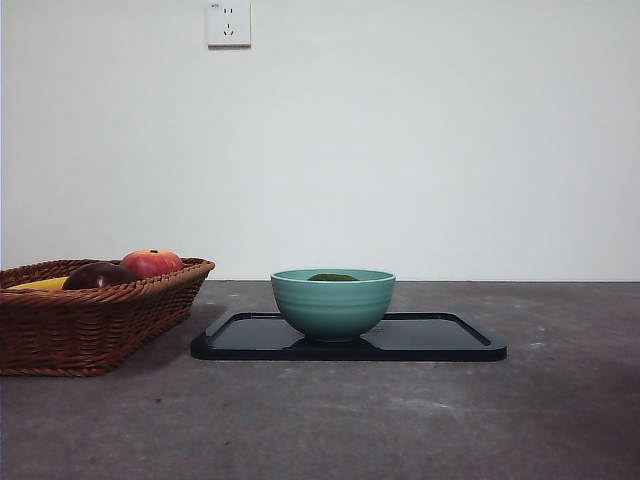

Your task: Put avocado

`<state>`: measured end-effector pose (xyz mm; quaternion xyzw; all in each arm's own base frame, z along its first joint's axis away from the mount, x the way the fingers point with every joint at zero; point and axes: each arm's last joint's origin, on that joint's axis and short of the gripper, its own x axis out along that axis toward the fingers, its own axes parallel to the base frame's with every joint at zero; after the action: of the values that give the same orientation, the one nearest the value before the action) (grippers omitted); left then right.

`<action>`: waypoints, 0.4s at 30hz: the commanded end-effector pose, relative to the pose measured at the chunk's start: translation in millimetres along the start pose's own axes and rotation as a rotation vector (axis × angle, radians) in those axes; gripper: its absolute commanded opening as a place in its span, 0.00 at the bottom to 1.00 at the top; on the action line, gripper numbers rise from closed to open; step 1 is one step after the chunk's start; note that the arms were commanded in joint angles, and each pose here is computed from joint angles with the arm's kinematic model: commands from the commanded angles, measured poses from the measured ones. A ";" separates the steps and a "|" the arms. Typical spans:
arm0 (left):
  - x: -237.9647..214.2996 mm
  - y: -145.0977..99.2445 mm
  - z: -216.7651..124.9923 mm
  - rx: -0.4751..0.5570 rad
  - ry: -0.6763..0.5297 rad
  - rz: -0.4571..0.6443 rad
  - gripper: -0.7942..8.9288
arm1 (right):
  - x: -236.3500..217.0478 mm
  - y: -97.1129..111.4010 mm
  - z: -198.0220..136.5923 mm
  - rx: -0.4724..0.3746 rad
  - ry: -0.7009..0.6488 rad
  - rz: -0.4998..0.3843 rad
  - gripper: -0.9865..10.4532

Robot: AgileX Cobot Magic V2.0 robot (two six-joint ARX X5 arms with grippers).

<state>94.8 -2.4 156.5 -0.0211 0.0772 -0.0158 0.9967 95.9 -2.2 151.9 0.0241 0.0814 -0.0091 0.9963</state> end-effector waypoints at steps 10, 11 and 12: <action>2.0 0.5 -7.5 -0.002 0.028 0.006 0.11 | 0.3 -1.1 -2.7 0.026 0.010 -0.043 0.11; 2.0 0.5 -7.4 -0.002 0.027 0.006 0.11 | 0.3 -1.1 -2.7 0.025 0.010 -0.042 0.11; 2.0 0.5 -7.4 -0.002 0.027 0.006 0.11 | 0.3 -1.1 -2.7 0.025 0.010 -0.040 0.11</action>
<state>94.8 -2.4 156.5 -0.0213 0.0772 -0.0158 0.9967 95.7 -3.3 152.2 0.0286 0.0788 -0.0285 0.9961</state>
